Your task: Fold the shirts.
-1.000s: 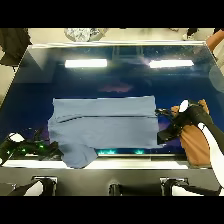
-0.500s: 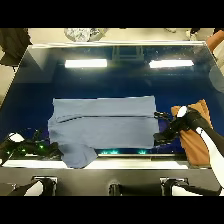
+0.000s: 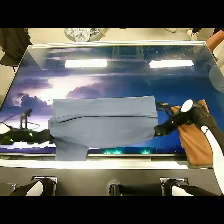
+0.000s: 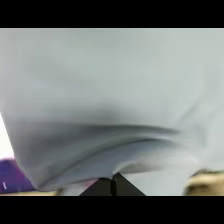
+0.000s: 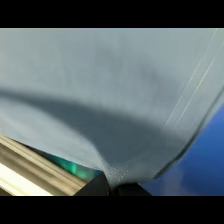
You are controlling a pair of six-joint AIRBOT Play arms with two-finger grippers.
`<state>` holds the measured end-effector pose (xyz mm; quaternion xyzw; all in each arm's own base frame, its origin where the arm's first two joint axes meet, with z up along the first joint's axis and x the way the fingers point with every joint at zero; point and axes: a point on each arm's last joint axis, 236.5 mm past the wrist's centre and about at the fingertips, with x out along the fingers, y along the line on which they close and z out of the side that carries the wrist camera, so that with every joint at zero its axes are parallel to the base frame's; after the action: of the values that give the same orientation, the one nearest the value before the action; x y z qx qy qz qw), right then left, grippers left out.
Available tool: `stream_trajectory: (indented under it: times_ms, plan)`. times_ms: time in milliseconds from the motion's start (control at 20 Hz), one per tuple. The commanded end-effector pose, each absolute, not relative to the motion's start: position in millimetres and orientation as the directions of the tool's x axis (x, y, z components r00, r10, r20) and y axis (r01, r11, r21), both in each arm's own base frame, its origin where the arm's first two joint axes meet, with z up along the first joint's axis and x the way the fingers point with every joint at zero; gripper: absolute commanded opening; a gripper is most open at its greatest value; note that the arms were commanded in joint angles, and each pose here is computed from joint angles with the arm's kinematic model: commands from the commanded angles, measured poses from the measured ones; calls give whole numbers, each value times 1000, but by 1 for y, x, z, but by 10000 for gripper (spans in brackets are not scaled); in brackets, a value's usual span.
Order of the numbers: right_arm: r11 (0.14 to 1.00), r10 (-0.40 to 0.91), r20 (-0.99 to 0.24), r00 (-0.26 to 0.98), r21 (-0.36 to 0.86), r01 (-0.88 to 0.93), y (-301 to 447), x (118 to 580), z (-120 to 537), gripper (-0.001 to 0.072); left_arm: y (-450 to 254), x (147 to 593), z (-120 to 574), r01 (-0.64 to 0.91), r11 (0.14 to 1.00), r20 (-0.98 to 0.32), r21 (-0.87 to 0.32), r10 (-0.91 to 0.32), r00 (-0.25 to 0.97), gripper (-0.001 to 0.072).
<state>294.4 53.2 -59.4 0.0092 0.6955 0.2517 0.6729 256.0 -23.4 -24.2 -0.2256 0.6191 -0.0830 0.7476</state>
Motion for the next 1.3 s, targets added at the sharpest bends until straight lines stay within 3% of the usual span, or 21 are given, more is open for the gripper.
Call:
stream_trajectory:
  times_ms: [0, 150, 350, 550, 750, 800, 850, 900, 950, 1050, 1250]
  plan:
    - [880, 339, -937, 89, 282, -382, 49, 353, -19, 39, -7, 301, 22, -119, 902, -865, -415, -351, 359, 24]
    - [891, 335, -927, 170, 253, -377, 47, 407, -8, 39, 4, 347, 31, -124, 893, -849, -433, -358, 390, 24]
    - [910, 321, -928, 187, 248, -332, 55, 464, -39, 40, -7, 406, 5, -98, 875, -850, -473, -425, 311, 24]
    - [924, 313, -934, 175, 256, -286, 51, 482, -66, 40, 3, 444, -21, -146, 864, -859, -483, -434, 271, 24]
    - [919, 330, -934, 136, 284, -273, 55, 479, -84, 50, -4, 445, -52, -163, 855, -865, -493, -461, 198, 30]
    - [917, 335, -932, 138, 289, -274, 56, 479, -82, 148, -5, 445, -54, -164, 854, -865, -493, -462, 194, 106]
    - [910, 351, -927, 134, 304, -282, 59, 477, -77, 322, -4, 446, -52, -162, 855, -865, -493, -461, 198, 301]
    - [900, 356, -926, 126, 304, -313, 58, 473, -68, 545, -3, 446, -48, -159, 855, -864, -494, -461, 202, 421]
    - [893, 354, -926, 133, 292, -342, 51, 472, -59, 634, -1, 446, -40, -152, 855, -862, -496, -464, 204, 421]
    - [909, 347, -922, 171, 285, -305, 24, 474, -45, 661, 1, 445, -22, -134, 857, -858, -498, -465, 216, 420]
    - [881, 472, -865, 172, 457, -119, 9, 472, -57, 669, -5, 445, 13, -83, 869, -849, -488, -451, 276, 420]
